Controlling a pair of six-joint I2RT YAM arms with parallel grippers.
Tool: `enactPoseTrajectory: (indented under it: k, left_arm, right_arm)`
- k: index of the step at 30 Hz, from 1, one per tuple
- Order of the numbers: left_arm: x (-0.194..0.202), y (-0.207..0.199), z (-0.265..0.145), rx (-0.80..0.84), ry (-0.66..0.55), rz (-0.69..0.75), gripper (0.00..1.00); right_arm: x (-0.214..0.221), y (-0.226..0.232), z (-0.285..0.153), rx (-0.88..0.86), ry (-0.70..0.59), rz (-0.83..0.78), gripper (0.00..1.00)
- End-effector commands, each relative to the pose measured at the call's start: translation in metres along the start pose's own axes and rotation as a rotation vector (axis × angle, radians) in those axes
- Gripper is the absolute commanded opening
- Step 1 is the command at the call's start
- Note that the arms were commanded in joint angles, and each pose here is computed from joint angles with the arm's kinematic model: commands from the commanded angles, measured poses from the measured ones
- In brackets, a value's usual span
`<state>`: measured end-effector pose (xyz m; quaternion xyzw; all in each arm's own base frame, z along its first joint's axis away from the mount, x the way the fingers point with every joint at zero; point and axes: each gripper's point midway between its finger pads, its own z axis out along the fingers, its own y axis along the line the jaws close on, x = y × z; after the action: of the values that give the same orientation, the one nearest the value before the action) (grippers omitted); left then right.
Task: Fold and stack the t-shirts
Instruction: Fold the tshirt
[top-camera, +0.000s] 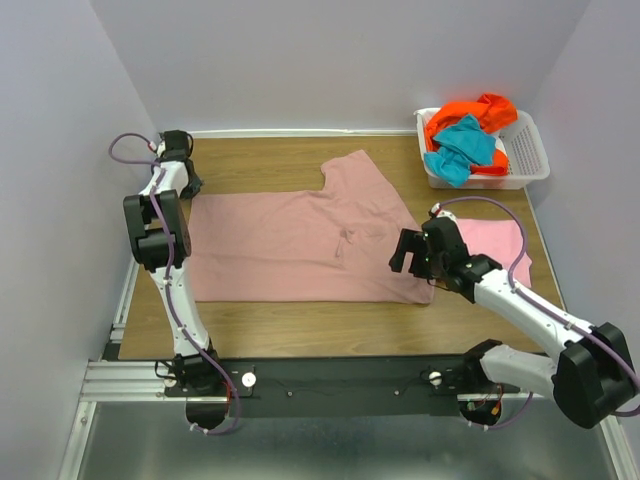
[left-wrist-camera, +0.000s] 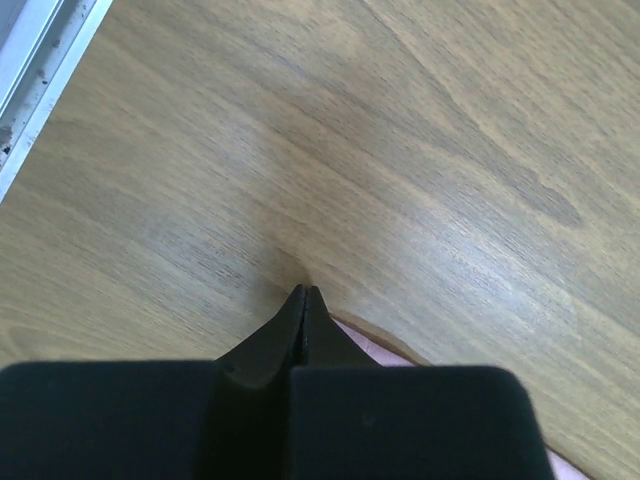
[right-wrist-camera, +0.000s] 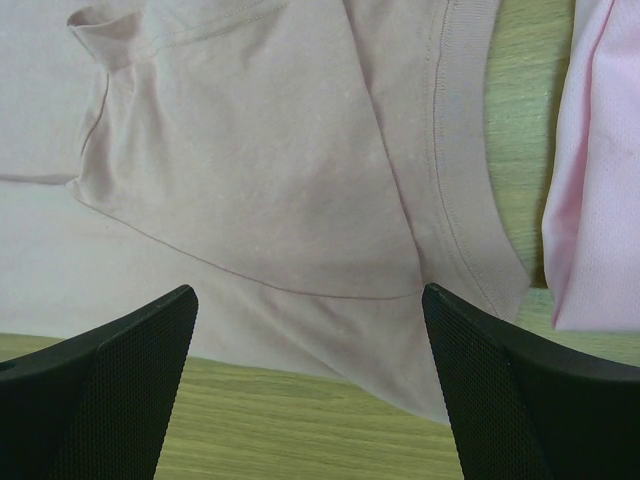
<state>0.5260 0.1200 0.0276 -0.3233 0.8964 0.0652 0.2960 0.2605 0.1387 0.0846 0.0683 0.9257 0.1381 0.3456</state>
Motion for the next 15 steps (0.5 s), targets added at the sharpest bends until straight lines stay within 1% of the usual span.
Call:
enactPoseTrajectory:
  k: [1, 5, 10, 15]
  left_arm:
    - [0.023, 0.003, -0.006, 0.013, 0.061, 0.034, 0.0]
    - [0.006, 0.0, -0.029, 0.04, -0.012, 0.027, 0.0]
    - [-0.006, -0.002, -0.055, 0.078, -0.089, 0.017, 0.0]
    - [-0.013, -0.006, -0.076, 0.108, -0.151, 0.016, 0.0]
  right_arm:
    - [-0.006, -0.002, 0.001, 0.029, -0.014, -0.008, 1.0]
    - [-0.012, 0.003, 0.003, 0.025, -0.015, -0.01, 1.0]
    - [-0.012, 0.004, 0.006, 0.026, -0.005, -0.008, 1.0]
    - [-0.024, 0.005, 0.009, 0.048, -0.028, -0.018, 1.0]
